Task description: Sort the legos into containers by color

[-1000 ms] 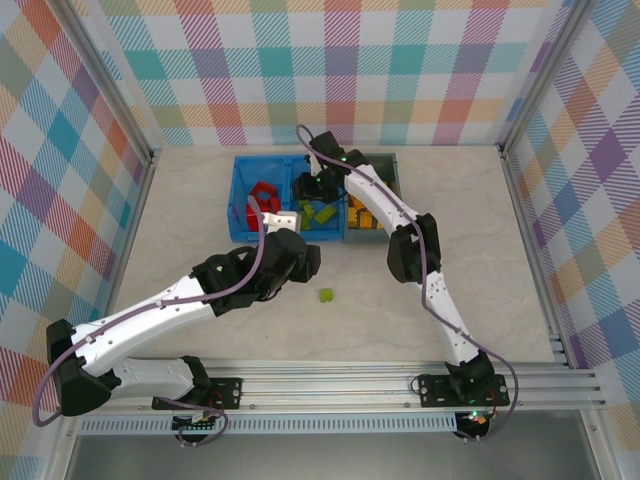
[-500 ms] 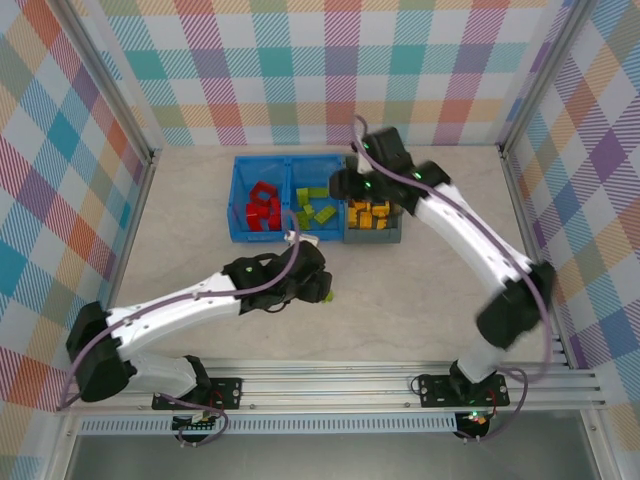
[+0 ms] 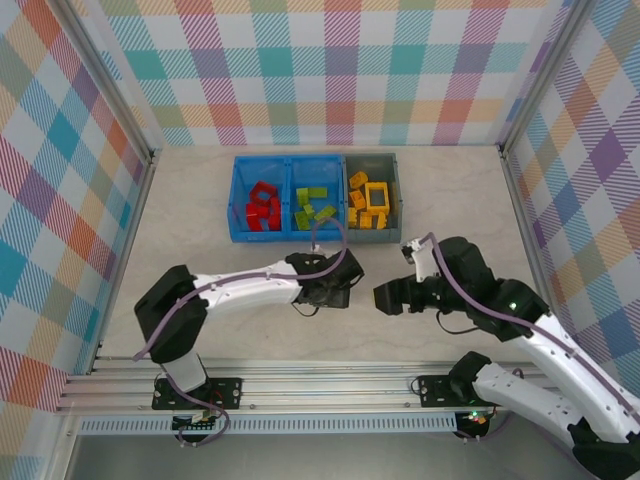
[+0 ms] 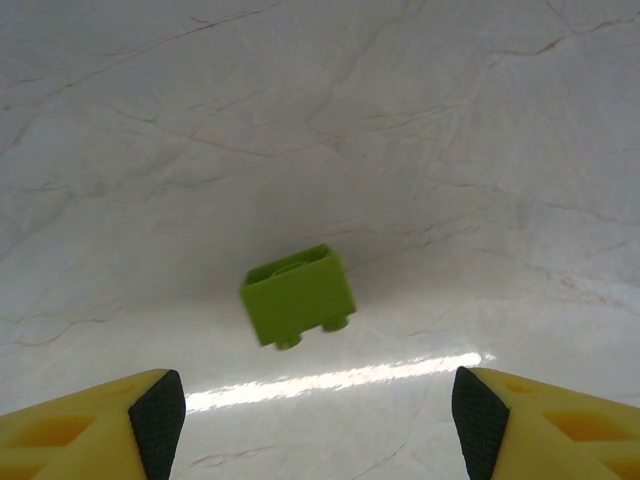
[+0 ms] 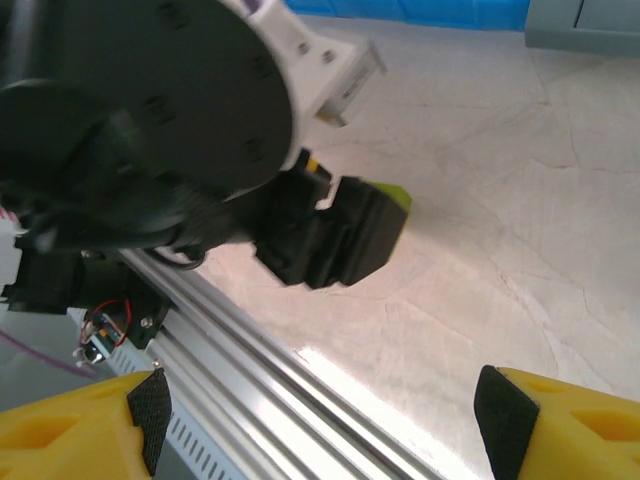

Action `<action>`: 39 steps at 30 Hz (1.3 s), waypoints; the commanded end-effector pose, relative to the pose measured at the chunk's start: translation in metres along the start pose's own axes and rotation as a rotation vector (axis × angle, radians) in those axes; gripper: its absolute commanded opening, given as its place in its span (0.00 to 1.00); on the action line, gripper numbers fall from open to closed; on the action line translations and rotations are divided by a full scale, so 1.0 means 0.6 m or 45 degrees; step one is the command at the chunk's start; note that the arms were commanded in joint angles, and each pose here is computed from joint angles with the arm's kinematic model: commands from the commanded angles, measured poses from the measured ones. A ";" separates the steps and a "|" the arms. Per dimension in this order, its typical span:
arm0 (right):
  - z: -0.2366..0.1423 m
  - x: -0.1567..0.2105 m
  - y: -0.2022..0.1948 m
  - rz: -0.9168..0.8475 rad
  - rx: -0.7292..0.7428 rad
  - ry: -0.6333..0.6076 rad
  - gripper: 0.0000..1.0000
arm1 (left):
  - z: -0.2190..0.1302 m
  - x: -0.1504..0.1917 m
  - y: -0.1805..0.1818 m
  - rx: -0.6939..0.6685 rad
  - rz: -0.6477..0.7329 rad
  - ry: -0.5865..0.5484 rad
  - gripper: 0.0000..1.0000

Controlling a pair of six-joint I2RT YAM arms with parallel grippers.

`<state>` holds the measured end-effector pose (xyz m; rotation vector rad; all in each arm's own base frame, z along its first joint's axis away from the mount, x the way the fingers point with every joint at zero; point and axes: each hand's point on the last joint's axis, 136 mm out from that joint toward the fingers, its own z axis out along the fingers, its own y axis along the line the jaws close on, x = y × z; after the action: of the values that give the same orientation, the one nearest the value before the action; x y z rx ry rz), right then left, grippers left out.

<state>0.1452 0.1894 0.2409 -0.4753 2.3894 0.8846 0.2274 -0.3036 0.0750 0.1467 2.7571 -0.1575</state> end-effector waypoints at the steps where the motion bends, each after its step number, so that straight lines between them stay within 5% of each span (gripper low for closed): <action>1: -0.005 0.030 -0.001 0.054 -0.016 0.068 0.81 | 0.012 0.006 0.006 -0.098 -0.052 0.020 0.73; 11: -0.004 0.034 0.000 0.071 -0.026 0.069 0.79 | 0.062 0.006 0.008 -0.205 -0.024 0.034 0.67; 25: 0.011 0.039 0.002 0.064 -0.050 0.093 0.76 | 0.055 -0.022 0.013 -0.216 -0.012 -0.052 0.38; 33: 0.030 0.006 0.069 -0.237 -0.060 0.035 0.73 | -0.037 -0.105 0.037 -0.082 -0.053 -0.128 0.31; 39: 0.044 -0.073 0.159 -0.555 0.005 -0.301 0.74 | -0.082 -0.221 0.067 0.018 -0.089 -0.160 0.29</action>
<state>0.1122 0.2641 0.2458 -0.8955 2.2188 0.7949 0.3204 -0.2782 0.1451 -0.0200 2.6294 -0.1639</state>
